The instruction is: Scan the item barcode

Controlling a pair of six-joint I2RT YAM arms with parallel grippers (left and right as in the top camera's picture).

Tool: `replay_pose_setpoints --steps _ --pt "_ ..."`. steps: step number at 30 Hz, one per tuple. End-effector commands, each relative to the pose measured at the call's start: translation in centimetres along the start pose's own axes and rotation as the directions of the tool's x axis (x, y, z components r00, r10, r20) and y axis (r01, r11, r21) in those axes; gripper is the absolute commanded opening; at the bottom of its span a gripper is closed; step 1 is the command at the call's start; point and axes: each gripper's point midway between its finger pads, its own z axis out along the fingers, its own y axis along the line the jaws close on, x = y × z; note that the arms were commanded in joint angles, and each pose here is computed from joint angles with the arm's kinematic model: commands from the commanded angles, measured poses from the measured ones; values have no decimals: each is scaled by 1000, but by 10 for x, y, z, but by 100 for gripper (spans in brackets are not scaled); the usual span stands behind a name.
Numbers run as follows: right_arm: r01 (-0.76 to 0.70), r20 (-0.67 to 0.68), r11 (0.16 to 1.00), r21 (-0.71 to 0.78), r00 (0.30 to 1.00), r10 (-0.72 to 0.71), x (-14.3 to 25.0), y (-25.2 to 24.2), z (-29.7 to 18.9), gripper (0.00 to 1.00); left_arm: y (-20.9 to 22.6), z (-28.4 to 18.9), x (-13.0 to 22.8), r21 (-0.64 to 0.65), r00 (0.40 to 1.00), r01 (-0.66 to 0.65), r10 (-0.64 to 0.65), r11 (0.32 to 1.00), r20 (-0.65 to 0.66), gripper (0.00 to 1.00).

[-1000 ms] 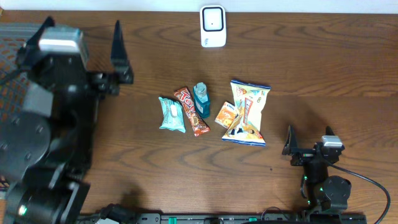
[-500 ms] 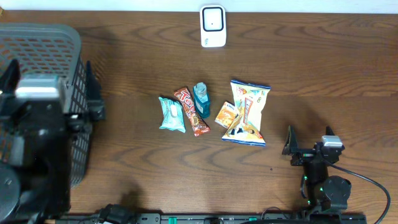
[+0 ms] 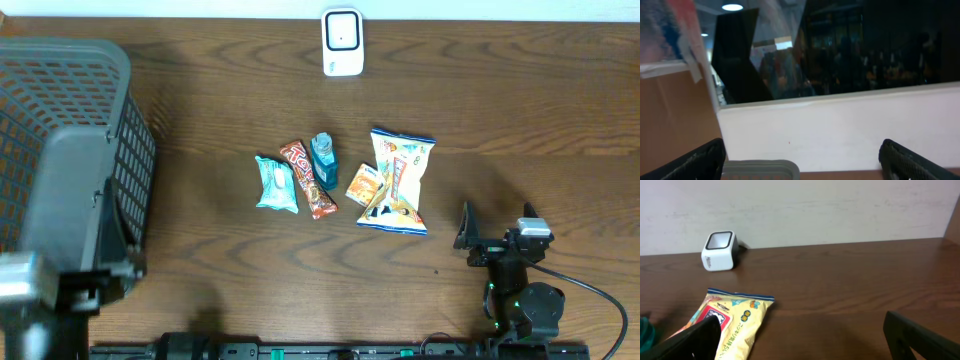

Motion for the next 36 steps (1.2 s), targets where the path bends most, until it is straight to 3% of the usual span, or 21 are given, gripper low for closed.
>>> replay_pose_setpoints --steps 1,11,23,31,36 --pt "12 -1 1000 -6 1000 -12 1 2 0 99 -3 -23 -6 23 997 57 -58 998 50 98" --pt "12 -1 1000 -6 1000 -12 1 2 0 99 -23 -88 -16 144 977 33 -62 989 202 98" --pt "12 -1 1000 -6 1000 -12 1 2 0 99 -28 -125 9 165 959 22 -67 986 276 98" --pt "12 -1 1000 -6 1000 -12 1 2 0 99 -28 -130 5 172 955 22 -71 985 287 98" --pt "12 -1 1000 -6 1000 -12 1 2 0 99 -26 -130 0 122 945 -99 55 988 322 98"
